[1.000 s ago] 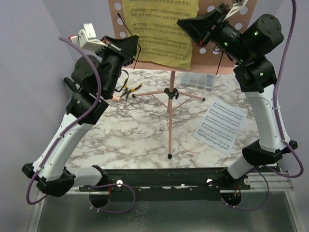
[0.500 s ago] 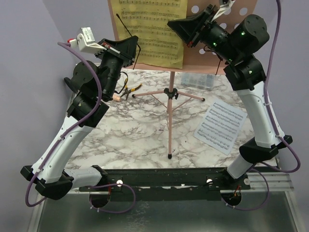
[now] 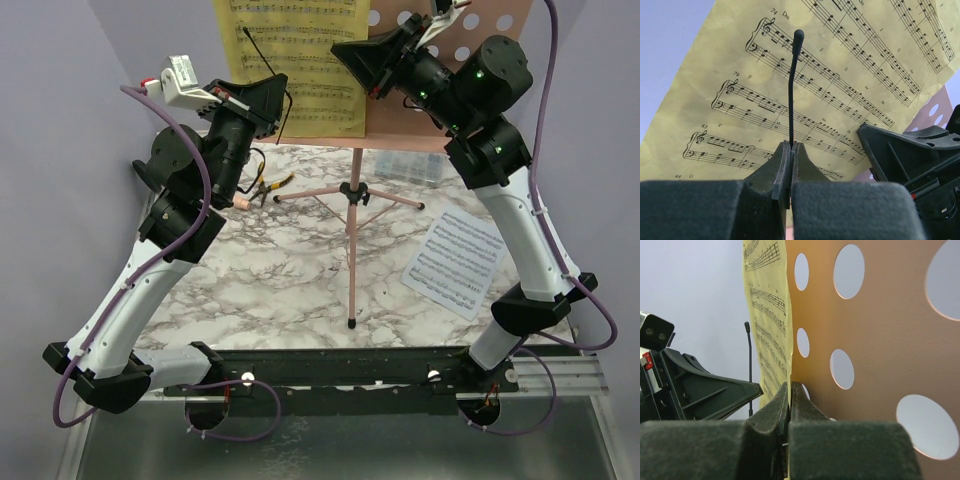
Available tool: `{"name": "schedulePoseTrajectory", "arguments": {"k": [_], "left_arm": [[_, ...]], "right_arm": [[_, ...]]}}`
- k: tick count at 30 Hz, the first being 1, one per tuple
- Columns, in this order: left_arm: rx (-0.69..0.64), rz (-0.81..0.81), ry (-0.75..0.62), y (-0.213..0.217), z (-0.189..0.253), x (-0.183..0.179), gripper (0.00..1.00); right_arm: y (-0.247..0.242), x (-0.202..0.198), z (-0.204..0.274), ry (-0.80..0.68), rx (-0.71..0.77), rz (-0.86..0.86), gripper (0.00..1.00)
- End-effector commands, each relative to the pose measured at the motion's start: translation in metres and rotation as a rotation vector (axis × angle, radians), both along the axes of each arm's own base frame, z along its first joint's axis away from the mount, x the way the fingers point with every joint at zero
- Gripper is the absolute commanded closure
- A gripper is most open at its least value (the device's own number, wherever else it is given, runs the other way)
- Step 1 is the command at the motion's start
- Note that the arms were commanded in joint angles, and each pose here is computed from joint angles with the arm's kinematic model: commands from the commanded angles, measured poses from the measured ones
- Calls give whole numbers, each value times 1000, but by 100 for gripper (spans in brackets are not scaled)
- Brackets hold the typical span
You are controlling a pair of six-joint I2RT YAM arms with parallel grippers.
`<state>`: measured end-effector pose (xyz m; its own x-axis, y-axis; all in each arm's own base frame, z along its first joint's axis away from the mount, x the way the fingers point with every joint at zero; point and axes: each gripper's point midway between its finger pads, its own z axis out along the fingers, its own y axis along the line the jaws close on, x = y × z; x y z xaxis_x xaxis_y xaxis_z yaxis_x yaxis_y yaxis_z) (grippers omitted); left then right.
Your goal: Set up the instrument practice props
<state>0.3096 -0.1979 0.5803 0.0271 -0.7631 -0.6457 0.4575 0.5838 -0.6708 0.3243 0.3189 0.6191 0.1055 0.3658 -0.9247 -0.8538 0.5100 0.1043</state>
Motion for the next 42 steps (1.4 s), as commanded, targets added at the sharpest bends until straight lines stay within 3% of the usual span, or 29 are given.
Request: {"name": "schedulePoseTrajectory", "arguments": {"k": [1, 14, 29, 36, 42], "left_arm": [[-26, -22, -63, 4, 24, -12, 100], [-37, -38, -60, 1, 25, -12, 97], [-26, -52, -50, 2, 21, -17, 71], [-30, -45, -48, 10, 19, -25, 53], [-35, -54, -53, 19, 19, -40, 38]], "right_arm": [[-11, -5, 19, -56, 38, -47, 100], [-19, -2, 15, -65, 37, -94, 100], [-18, 3, 11, -58, 41, -108, 100], [-20, 4, 9, -53, 45, -120, 100], [-23, 3, 9, -45, 44, -128, 78]]}}
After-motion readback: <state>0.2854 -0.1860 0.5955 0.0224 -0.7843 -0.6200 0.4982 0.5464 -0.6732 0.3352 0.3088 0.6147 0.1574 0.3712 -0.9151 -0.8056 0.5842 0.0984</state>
